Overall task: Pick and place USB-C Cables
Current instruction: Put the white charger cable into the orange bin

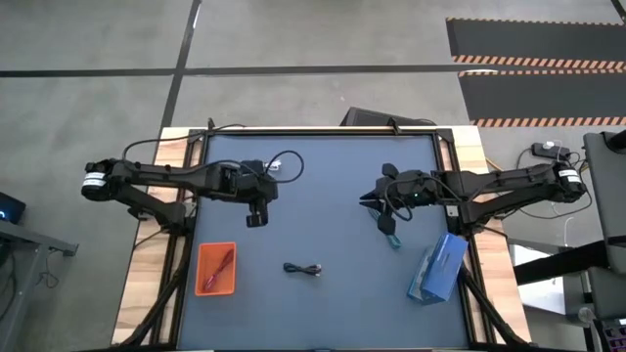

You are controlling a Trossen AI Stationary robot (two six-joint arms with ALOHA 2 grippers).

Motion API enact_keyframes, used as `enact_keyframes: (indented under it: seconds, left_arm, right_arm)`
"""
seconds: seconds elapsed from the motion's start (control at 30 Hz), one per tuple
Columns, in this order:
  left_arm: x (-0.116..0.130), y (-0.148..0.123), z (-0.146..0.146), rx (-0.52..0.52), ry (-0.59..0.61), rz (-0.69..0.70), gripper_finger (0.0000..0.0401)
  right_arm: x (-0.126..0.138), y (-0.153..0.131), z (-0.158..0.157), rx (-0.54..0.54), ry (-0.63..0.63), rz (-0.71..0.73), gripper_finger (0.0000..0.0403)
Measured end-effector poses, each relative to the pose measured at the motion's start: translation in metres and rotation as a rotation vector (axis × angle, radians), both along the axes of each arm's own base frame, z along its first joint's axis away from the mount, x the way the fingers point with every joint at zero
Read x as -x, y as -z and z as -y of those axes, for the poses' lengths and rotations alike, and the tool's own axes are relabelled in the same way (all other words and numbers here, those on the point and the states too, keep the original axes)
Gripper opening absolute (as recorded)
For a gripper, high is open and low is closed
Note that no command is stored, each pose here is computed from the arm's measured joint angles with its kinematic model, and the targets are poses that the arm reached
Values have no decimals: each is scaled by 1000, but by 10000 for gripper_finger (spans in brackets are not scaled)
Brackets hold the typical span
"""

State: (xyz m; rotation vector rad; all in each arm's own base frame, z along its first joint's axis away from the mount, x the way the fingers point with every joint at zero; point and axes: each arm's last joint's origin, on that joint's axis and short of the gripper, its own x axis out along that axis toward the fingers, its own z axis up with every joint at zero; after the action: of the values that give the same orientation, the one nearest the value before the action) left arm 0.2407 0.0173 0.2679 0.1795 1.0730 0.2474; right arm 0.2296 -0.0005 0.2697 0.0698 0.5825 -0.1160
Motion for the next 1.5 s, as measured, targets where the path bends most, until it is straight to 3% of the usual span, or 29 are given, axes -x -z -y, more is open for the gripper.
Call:
enact_keyframes:
  seconds: [0.17,0.4,0.63,0.8,0.97,1.33,1.43,1.5]
  left_arm:
    - [0,9,-7,-18,-33,-18,109]
    - [3,13,-8,-30,-50,-35,109]
    - [3,15,-28,-72,-79,-21,109]
    - [5,24,-36,-82,-78,-35,109]
    - [7,24,-36,-80,-78,-45,109]
    - [0,19,-38,-112,-44,15,109]
    - [0,19,-37,-101,-60,15,109]
    - [1,19,-37,-101,-60,16,109]
  right_arm:
    - [1,2,-3,-79,20,-17,52]
    - [10,0,-12,-185,35,-166,52]
    - [12,-16,-9,-129,90,-182,52]
    - [5,-2,-9,-99,72,-100,52]
    - [6,10,-10,-112,75,-121,52]
    - [11,9,-13,-233,172,-201,52]
    - [14,12,-19,-301,143,-268,52]
    - [18,9,-18,-338,187,-326,52]
